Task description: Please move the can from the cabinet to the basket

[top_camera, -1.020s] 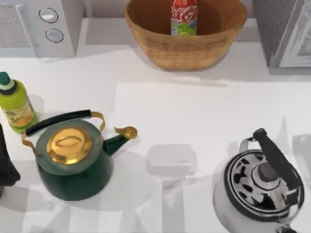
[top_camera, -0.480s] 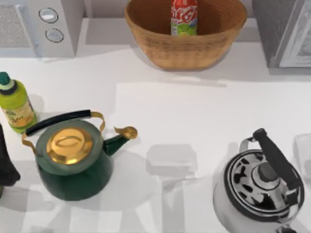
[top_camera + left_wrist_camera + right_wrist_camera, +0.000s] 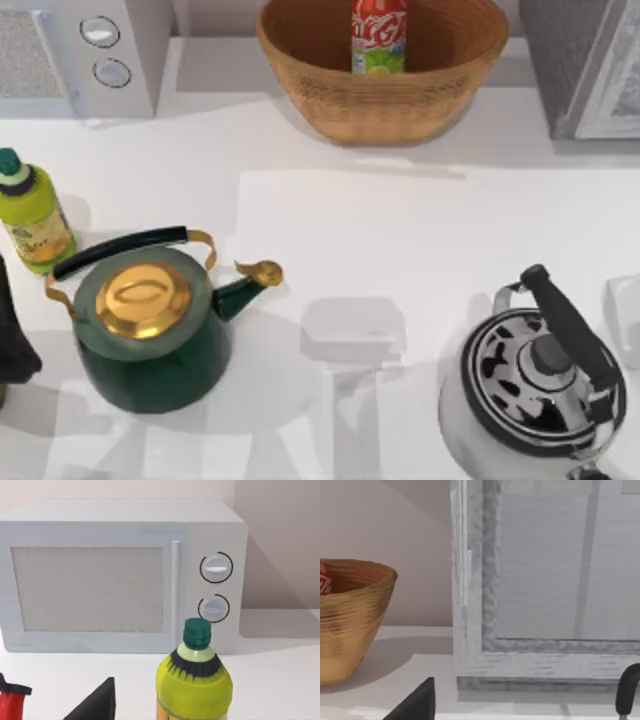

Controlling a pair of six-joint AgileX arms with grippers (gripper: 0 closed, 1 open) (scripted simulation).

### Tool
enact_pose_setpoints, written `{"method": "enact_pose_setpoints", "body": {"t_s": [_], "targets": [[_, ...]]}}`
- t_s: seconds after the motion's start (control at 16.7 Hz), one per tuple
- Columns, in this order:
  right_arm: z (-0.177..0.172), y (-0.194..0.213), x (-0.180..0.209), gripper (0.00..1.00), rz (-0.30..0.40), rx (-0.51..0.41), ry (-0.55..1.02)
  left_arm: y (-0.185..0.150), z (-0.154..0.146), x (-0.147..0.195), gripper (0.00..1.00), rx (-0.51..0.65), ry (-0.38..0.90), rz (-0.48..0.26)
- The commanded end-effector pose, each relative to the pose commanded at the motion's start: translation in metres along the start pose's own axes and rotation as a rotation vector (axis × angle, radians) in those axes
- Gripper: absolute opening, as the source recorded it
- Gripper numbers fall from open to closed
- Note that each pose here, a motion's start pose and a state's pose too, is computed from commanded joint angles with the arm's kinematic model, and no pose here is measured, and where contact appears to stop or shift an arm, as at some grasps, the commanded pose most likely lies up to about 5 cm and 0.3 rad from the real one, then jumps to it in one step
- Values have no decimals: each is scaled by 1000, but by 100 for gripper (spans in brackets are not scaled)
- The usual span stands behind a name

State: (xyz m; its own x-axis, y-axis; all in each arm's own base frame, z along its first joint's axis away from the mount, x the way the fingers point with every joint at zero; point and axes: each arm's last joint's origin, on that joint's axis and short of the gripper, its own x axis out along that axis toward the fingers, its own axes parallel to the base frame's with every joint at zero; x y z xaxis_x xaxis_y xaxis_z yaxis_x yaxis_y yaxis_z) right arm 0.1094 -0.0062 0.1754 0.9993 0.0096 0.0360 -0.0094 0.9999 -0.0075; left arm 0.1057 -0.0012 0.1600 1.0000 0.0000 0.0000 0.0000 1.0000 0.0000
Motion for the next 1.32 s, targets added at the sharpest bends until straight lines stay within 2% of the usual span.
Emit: {"method": "enact_pose_setpoints", "body": {"t_s": [0.3, 0.6, 1.02, 1.32], "targets": [[30, -23, 19, 100, 0, -33, -46, 0, 0, 0, 100, 0, 0, 0], [44, -75, 47, 100, -10, -66, -48, 0, 0, 0, 100, 0, 0, 0], [9, -165, 54, 100, -13, -33, 12, 0, 0, 0, 100, 0, 0, 0], [-17, -194, 43, 100, -9, 6, 36, 0, 0, 0, 100, 0, 0, 0]]}}
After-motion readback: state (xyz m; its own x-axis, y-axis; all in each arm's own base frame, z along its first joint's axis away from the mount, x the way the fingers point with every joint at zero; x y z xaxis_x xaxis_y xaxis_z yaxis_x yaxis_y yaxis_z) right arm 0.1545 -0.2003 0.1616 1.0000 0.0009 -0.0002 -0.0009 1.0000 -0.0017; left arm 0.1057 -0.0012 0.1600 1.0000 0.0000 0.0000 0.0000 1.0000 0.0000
